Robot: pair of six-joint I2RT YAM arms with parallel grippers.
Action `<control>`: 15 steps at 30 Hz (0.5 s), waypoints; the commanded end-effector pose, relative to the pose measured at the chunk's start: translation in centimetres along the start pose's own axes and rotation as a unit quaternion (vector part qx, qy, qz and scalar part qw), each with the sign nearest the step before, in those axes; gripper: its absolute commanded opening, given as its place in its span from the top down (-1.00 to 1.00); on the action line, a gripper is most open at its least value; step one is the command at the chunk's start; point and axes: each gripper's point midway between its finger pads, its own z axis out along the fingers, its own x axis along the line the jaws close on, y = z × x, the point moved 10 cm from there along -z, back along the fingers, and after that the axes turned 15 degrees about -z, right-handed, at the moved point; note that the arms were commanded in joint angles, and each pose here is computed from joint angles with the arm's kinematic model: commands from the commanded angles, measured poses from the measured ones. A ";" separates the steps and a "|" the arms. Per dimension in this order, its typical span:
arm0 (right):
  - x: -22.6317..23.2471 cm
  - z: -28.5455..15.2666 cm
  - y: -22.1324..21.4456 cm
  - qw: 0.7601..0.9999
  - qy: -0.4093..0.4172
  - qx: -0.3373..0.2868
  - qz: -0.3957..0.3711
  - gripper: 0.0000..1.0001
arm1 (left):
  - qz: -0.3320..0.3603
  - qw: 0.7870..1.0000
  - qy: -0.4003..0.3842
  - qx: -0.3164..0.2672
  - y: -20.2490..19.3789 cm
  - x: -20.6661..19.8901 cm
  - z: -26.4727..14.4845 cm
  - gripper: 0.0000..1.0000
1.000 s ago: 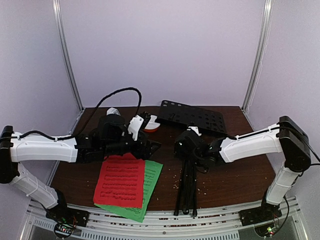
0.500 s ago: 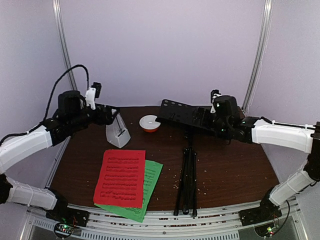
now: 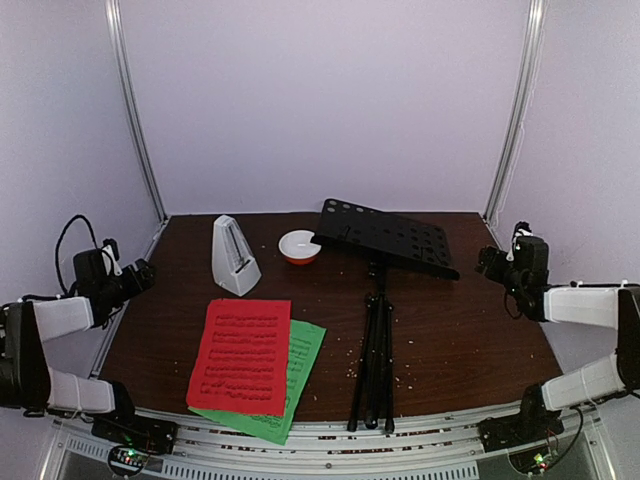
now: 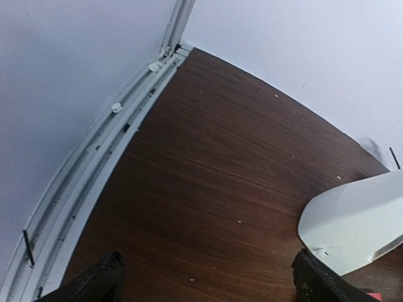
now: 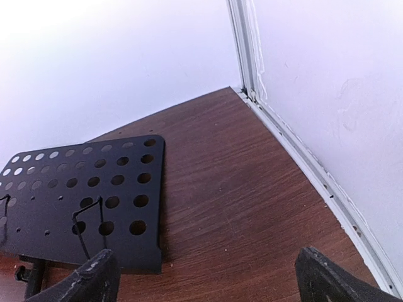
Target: Pack up the instrument practice props
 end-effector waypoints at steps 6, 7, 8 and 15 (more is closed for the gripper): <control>-0.4 -1.3 0.4 0.980 0.015 -0.186 -0.065 -0.99 | 0.098 0.963 0.065 -0.242 1.0 1.5 -1.1 -0.96; -0.5 -1.2 0.6 0.979 0.010 -0.190 -0.067 -0.99 | 0.108 0.963 0.051 -0.243 0.8 1.4 -1.0 -0.96; -0.6 -1.1 0.6 0.979 0.003 -0.190 -0.071 -0.99 | 0.114 0.962 0.037 -0.244 0.7 1.2 -0.8 -0.96; -1.5 -1.5 0.2 0.978 -0.019 -0.198 -0.058 -0.99 | 0.165 0.961 -0.051 -0.216 0.4 -0.8 2.0 -0.97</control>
